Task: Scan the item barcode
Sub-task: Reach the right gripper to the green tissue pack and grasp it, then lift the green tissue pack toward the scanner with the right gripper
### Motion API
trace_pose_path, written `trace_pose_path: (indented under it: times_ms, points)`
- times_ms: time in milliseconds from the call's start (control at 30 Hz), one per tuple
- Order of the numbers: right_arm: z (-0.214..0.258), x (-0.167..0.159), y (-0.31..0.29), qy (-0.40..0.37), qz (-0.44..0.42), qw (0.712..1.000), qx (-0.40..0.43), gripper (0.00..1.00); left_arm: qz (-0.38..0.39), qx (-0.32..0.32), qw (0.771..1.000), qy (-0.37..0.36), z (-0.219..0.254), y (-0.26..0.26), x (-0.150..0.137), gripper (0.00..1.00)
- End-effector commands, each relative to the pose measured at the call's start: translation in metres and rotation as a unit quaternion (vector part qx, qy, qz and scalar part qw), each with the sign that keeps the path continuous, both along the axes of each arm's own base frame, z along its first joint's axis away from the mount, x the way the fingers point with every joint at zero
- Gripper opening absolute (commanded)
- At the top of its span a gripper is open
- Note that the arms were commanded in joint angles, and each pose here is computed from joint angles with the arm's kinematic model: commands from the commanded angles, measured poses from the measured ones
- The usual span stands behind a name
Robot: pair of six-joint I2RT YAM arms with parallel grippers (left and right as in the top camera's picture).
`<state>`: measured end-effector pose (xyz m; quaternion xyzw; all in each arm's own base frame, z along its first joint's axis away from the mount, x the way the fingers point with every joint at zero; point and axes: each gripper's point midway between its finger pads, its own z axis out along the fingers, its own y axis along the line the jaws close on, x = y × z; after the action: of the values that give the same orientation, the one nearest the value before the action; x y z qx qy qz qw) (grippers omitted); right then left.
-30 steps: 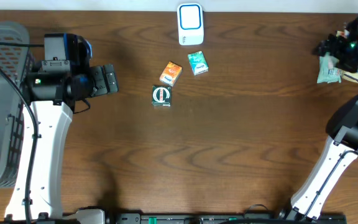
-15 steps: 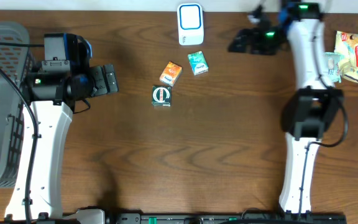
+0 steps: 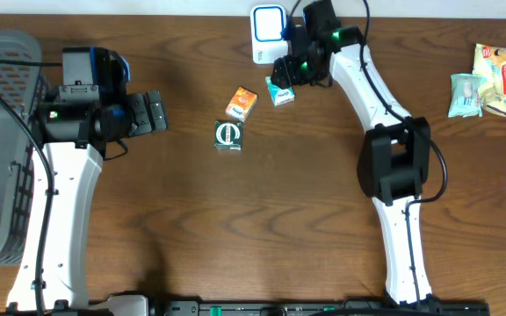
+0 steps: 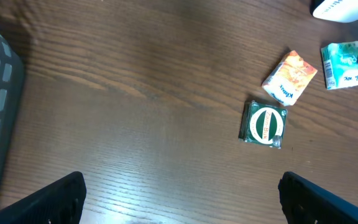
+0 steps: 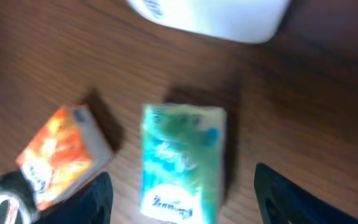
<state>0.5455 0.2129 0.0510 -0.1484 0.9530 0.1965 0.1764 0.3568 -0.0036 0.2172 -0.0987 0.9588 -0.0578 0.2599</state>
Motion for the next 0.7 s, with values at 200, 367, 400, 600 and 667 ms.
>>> trace_pose_path:
  times_ms: [200,367,400,600,667]
  points:
    - [-0.031,-0.014,0.004,0.054,-0.015,0.996,0.074,0.56,0.003,0.004,1.000,0.001,0.000,0.003,-0.001,0.98]
    - [-0.045,-0.023,0.002,0.074,-0.022,0.994,0.075,0.08,0.003,0.004,1.000,0.001,0.000,0.003,-0.001,0.98]
    - [-0.044,-0.023,0.003,0.074,-0.021,0.994,0.078,0.04,0.003,0.004,1.000,0.001,0.000,0.003,-0.001,0.98]
    - [0.009,-0.030,0.026,0.082,0.028,0.975,0.206,0.01,0.003,0.004,1.000,0.001,0.000,0.003,-0.001,0.98]
    - [0.035,-0.035,0.030,0.083,0.053,0.961,0.260,0.01,0.003,0.004,1.000,0.001,0.000,0.003,-0.001,0.98]
